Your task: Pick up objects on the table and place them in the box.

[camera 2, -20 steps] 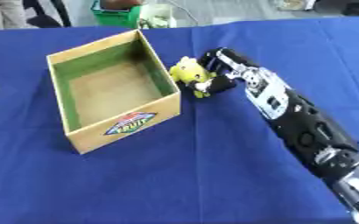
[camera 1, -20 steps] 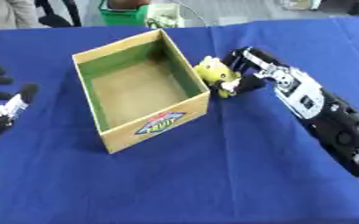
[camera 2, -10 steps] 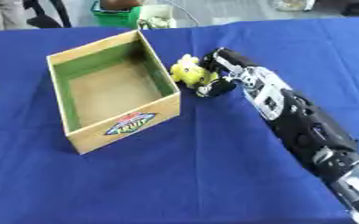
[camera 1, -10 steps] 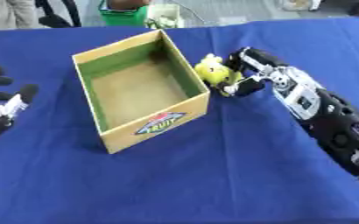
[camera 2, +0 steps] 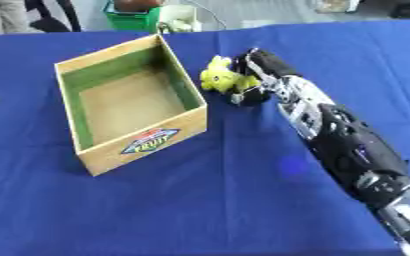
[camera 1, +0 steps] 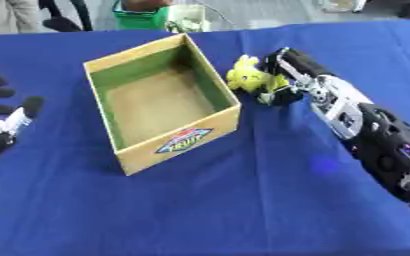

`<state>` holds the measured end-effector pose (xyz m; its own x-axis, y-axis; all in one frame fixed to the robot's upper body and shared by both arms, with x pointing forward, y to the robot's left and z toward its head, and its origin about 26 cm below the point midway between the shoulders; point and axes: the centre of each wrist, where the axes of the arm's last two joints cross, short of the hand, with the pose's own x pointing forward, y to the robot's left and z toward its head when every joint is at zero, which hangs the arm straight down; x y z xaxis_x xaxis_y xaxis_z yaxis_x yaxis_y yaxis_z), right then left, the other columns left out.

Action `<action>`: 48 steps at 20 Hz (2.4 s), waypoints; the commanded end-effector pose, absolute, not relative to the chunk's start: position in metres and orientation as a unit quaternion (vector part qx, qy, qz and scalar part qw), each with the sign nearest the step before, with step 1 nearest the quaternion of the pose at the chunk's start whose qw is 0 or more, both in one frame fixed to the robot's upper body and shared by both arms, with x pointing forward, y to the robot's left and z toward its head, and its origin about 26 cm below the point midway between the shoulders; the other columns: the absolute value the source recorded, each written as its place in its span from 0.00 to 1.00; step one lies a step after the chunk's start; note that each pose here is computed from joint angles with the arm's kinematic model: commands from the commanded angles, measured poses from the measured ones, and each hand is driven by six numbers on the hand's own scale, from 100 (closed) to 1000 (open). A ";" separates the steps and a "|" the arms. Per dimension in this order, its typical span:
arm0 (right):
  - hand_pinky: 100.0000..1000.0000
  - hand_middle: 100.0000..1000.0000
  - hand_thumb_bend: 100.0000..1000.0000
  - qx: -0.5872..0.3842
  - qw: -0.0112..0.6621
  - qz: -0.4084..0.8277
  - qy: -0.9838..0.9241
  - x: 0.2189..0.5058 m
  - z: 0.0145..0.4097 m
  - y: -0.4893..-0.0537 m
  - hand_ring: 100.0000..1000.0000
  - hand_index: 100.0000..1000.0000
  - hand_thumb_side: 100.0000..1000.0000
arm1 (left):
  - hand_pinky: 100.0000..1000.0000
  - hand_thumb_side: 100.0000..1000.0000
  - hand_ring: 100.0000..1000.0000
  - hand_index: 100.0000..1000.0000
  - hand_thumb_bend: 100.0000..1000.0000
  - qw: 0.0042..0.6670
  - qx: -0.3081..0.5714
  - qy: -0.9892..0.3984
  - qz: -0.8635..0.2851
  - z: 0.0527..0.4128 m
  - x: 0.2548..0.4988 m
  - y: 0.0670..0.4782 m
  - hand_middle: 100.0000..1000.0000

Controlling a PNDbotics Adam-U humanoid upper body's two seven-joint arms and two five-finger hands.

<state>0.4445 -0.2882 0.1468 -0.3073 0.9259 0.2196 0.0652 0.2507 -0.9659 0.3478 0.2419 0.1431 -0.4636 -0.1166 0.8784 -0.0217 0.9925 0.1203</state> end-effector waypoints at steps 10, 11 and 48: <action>0.43 0.07 0.00 -0.402 0.381 0.410 -0.725 0.436 0.220 -0.283 0.38 0.13 0.00 | 0.45 0.09 0.61 0.61 0.70 0.506 0.047 -0.860 -0.052 0.150 0.348 0.246 0.57; 0.44 0.07 0.00 -0.399 0.375 0.410 -0.730 0.436 0.226 -0.279 0.38 0.13 0.00 | 0.45 0.09 0.61 0.61 0.70 0.507 0.046 -0.859 -0.052 0.150 0.348 0.245 0.57; 0.62 0.60 0.18 -0.264 0.339 0.569 -0.701 0.460 0.190 -0.157 0.65 0.72 0.12 | 0.45 0.09 0.61 0.61 0.70 0.512 0.032 -0.856 -0.060 0.146 0.347 0.239 0.56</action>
